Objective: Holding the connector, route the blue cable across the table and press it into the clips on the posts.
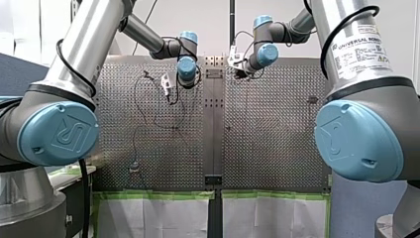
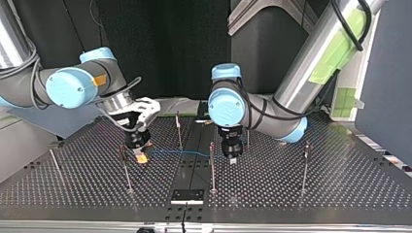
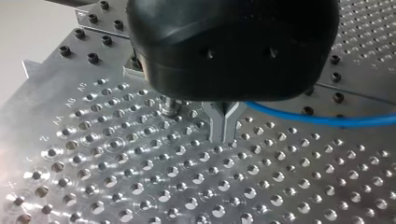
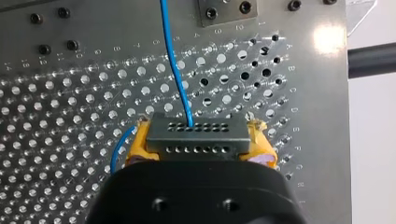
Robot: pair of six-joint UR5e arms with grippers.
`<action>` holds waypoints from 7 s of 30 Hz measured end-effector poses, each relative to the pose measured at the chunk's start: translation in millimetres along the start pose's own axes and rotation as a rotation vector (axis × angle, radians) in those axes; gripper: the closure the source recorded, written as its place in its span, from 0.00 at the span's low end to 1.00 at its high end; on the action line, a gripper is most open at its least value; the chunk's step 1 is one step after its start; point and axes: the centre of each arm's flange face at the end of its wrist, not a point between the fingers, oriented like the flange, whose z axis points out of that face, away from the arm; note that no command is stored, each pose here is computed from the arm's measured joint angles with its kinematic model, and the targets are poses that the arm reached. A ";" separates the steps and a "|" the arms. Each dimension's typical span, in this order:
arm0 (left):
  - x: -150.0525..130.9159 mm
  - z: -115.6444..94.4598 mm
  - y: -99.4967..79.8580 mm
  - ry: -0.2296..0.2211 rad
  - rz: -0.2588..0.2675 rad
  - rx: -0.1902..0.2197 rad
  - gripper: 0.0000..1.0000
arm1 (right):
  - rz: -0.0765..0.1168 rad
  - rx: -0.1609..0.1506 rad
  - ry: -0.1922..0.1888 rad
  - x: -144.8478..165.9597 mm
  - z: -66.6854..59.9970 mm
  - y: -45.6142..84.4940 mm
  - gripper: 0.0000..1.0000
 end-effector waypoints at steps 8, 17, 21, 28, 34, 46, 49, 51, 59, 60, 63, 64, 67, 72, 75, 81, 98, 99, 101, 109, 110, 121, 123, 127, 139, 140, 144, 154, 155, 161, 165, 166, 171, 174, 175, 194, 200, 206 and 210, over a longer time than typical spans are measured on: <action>-7.6 0.7 4.5 -0.012 -0.009 -0.012 0.76 | -0.010 0.005 -0.002 -0.7 -0.3 -3.3 1.00; -13.6 -4.9 4.5 0.010 -0.022 0.010 0.76 | -0.012 0.009 -0.002 -0.6 -1.0 -6.4 1.00; -17.6 -9.7 6.5 0.019 -0.023 -0.004 0.76 | -0.012 0.010 -0.004 -0.9 -1.1 -7.3 1.00; -28.6 -18.9 6.6 0.016 -0.020 -0.012 0.40 | -0.012 0.014 -0.005 -1.3 -1.3 -9.2 1.00; -28.8 -23.9 4.3 0.039 -0.004 0.005 0.02 | -0.011 0.016 -0.005 -1.5 -1.4 -10.4 1.00; -26.5 -36.4 6.4 0.076 0.048 -0.045 0.02 | -0.010 0.016 -0.004 -0.1 -2.3 -10.7 1.00; -26.3 -44.9 3.2 0.093 0.063 -0.042 0.02 | -0.009 0.015 0.001 2.8 -3.5 -10.1 1.00; -26.3 -53.7 -0.2 0.107 0.071 -0.024 0.02 | -0.009 0.015 0.003 4.3 -4.2 -10.1 1.00; -24.1 -88.9 -10.5 0.136 0.085 0.035 0.02 | -0.008 0.015 0.006 6.1 -5.1 -10.2 1.00; -25.4 -92.2 -11.7 0.135 0.084 0.039 0.02 | -0.008 0.015 0.006 6.1 -5.1 -10.1 1.00; -32.2 -102.4 -15.5 0.125 0.079 0.053 0.02 | -0.008 0.013 0.005 6.3 -5.2 -9.4 1.00; -34.7 -105.3 -16.8 0.121 0.077 0.057 0.02 | -0.008 0.011 0.006 6.5 -5.2 -8.9 1.00; -42.3 -116.5 -22.6 0.110 0.069 0.078 0.02 | -0.008 0.006 0.006 6.6 -5.2 -7.3 1.00; -49.5 -135.2 -36.9 0.099 0.058 0.125 0.02 | -0.006 -0.002 0.006 7.3 -5.3 -4.4 1.00; -50.5 -144.1 -48.8 0.097 0.047 0.145 0.02 | -0.005 -0.006 0.004 7.3 -5.6 -3.1 1.00; -46.6 -155.0 -74.4 0.095 0.052 0.154 0.02 | -0.003 -0.015 -0.002 7.9 -7.3 -2.5 1.00; -25.6 -169.0 -128.2 0.069 0.047 0.126 0.02 | -0.005 -0.035 -0.005 10.1 -9.2 2.0 1.00; -24.4 -166.8 -129.4 0.068 0.042 0.121 0.02 | -0.005 -0.035 -0.004 10.4 -9.3 1.9 1.00; -21.7 -160.5 -132.4 0.065 0.028 0.109 0.02 | -0.006 -0.035 -0.004 10.9 -9.6 1.9 1.00; -9.5 -139.0 -142.6 0.052 0.005 0.053 0.02 | -0.008 -0.037 -0.003 11.6 -9.9 3.0 1.00; -7.5 -135.5 -143.6 0.051 0.000 0.047 0.02 | -0.008 -0.037 -0.003 11.7 -9.9 3.2 1.00; 2.8 -113.7 -142.8 0.046 -0.050 0.004 0.02 | -0.003 -0.047 -0.010 9.0 -10.3 8.8 1.00; -0.8 -111.3 -139.8 0.040 -0.065 -0.004 0.02 | -0.001 -0.052 -0.012 7.9 -10.5 11.0 1.00; -6.6 -109.0 -136.6 0.034 -0.079 -0.007 0.02 | 0.000 -0.061 -0.013 7.1 -10.5 15.0 1.00; -1.3 -88.5 -137.1 0.009 -0.092 0.003 0.02 | 0.001 -0.063 -0.013 6.9 -10.4 16.2 1.00; -3.4 -86.0 -137.1 0.004 -0.093 0.002 0.02 | 0.001 -0.063 -0.013 7.0 -10.4 16.2 1.00; -10.2 -78.9 -137.8 -0.009 -0.089 0.001 0.02 | 0.002 -0.064 -0.013 6.9 -10.2 16.7 1.00; 4.4 -62.0 -139.5 0.013 -0.050 -0.003 0.02 | 0.004 -0.064 -0.013 7.2 -10.4 16.9 1.00; 6.6 -60.4 -139.6 0.014 -0.050 -0.004 0.02 | 0.004 -0.064 -0.013 7.1 -10.4 16.9 1.00; 8.8 -54.8 -139.5 0.007 -0.078 -0.008 0.02 | 0.004 -0.064 -0.013 7.2 -10.4 17.0 1.00; 8.3 -52.7 -141.1 0.011 -0.084 0.013 0.02 | 0.004 -0.064 -0.013 7.2 -10.4 17.0 1.00; 8.5 -52.2 -141.8 0.012 -0.084 0.020 0.02 | 0.004 -0.064 -0.013 7.2 -10.4 17.0 1.00; 9.4 -50.5 -146.3 0.016 -0.059 0.061 0.16 | 0.004 -0.064 -0.014 7.0 -10.4 16.9 1.00; 11.4 -49.5 -144.6 0.026 -0.026 0.060 0.40 | 0.004 -0.064 -0.014 7.0 -10.4 16.7 1.00; 11.8 -49.3 -143.8 0.027 -0.016 0.055 0.46 | 0.004 -0.063 -0.014 6.9 -10.4 16.5 1.00; 8.2 -56.7 -133.0 -0.007 -0.019 -0.079 1.00 | 0.007 -0.059 -0.028 1.4 -12.4 13.3 1.00; 11.9 -67.7 -129.9 -0.005 -0.024 -0.106 1.00 | 0.011 -0.062 -0.047 -7.5 -19.6 12.4 1.00; 13.0 -78.2 -127.4 -0.018 -0.052 -0.093 1.00 | 0.015 -0.062 -0.068 -17.1 -26.7 10.3 1.00; 11.7 -85.0 -126.2 -0.029 -0.075 -0.076 1.00 | 0.015 -0.059 -0.080 -23.0 -29.3 7.7 1.00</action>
